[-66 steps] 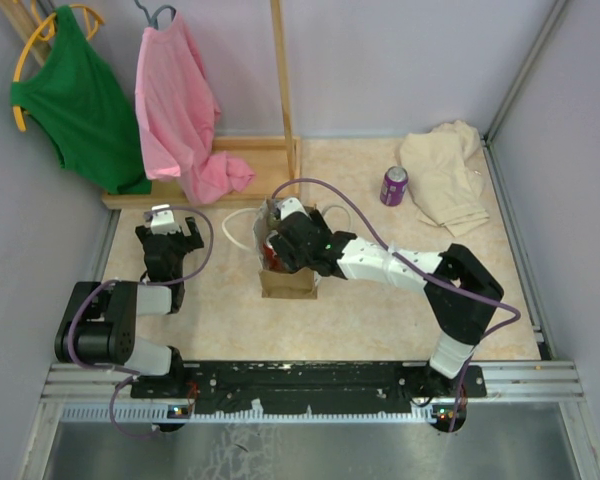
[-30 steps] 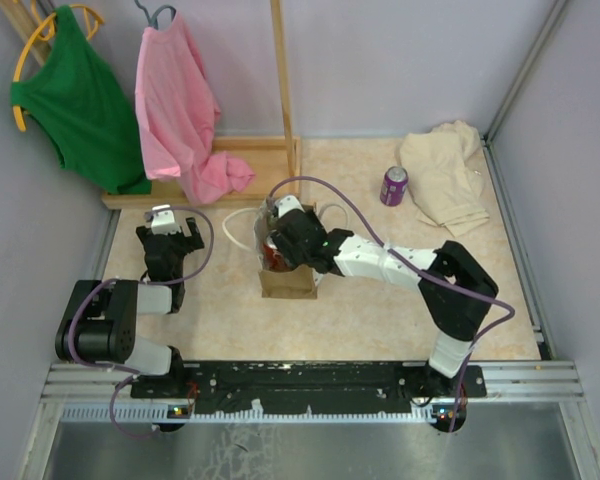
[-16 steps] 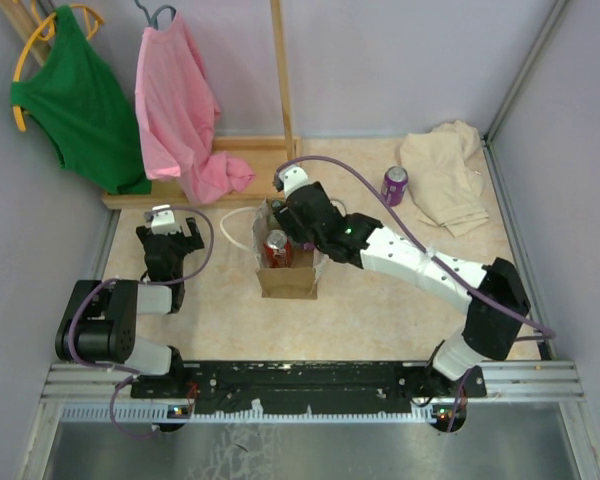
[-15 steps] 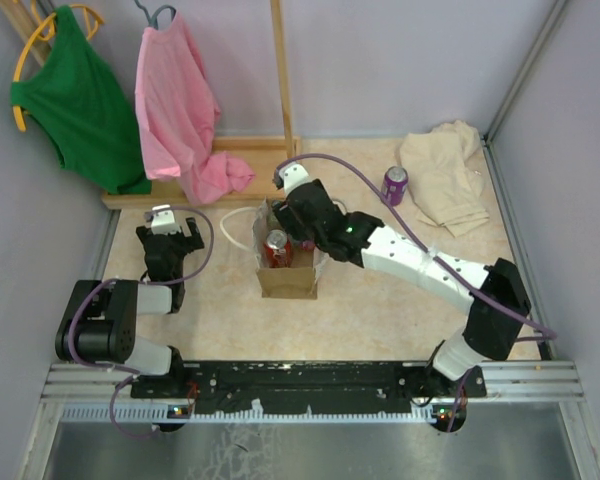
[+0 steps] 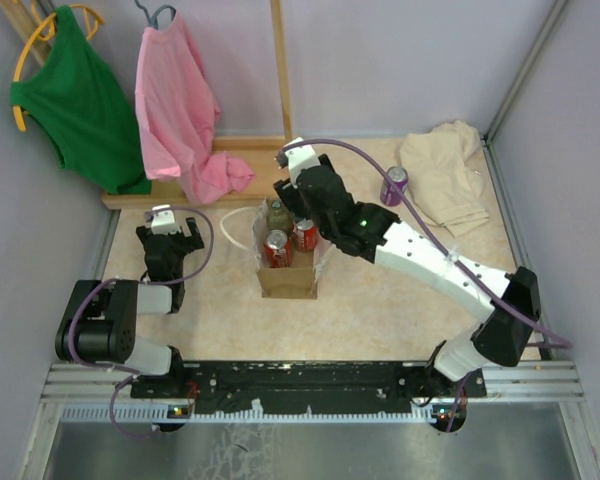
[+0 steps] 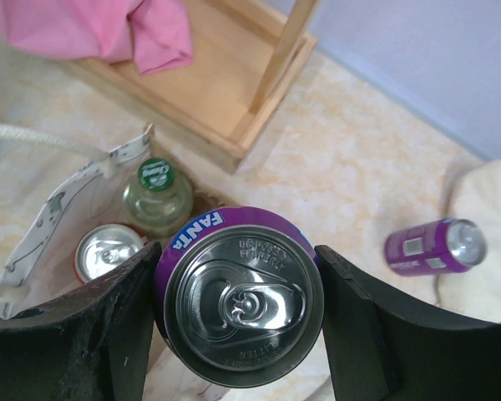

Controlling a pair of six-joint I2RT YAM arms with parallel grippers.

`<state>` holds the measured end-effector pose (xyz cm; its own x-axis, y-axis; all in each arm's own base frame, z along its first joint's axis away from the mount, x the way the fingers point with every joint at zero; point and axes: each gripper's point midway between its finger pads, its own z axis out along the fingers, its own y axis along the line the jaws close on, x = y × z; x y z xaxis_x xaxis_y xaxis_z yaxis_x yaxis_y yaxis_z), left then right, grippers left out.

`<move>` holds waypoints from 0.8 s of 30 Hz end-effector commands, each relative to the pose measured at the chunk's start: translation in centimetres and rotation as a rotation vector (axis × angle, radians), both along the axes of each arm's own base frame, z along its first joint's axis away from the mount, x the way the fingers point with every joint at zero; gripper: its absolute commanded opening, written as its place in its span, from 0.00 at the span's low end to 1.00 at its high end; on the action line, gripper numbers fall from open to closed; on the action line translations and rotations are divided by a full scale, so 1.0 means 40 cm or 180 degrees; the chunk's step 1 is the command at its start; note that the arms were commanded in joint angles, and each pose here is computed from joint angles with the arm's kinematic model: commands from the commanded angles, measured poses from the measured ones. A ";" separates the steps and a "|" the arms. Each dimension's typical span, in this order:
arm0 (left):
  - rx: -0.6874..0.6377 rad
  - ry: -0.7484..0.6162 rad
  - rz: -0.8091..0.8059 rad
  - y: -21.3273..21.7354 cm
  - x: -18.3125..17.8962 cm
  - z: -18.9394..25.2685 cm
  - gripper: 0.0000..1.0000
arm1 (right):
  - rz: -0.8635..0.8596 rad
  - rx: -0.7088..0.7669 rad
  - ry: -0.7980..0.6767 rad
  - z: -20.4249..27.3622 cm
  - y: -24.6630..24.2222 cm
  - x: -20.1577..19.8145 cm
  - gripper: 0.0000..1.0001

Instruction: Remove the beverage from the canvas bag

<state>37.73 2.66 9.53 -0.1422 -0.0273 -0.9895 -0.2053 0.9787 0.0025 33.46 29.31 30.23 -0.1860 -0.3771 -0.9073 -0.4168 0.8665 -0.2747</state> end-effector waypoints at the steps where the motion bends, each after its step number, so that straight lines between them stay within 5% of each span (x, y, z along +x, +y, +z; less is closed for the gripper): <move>1: -0.0045 -0.0145 -0.0053 -0.011 0.019 0.034 1.00 | -0.0374 0.0688 -0.1020 0.315 -0.079 0.015 0.00; 11: -0.0041 -0.0148 -0.0060 -0.011 0.019 0.035 1.00 | -0.1110 0.0806 -0.1366 0.400 -0.276 0.122 0.00; 24: -0.0044 -0.0135 -0.0070 -0.013 0.019 0.032 1.00 | -0.1253 0.0655 -0.0363 0.130 -0.371 0.353 0.00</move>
<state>37.75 2.53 9.52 -0.1429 -0.0273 -0.9894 -0.1982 0.9802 0.0015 45.74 12.26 34.62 -0.2016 -0.1862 -0.9616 0.0619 0.9774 -0.2023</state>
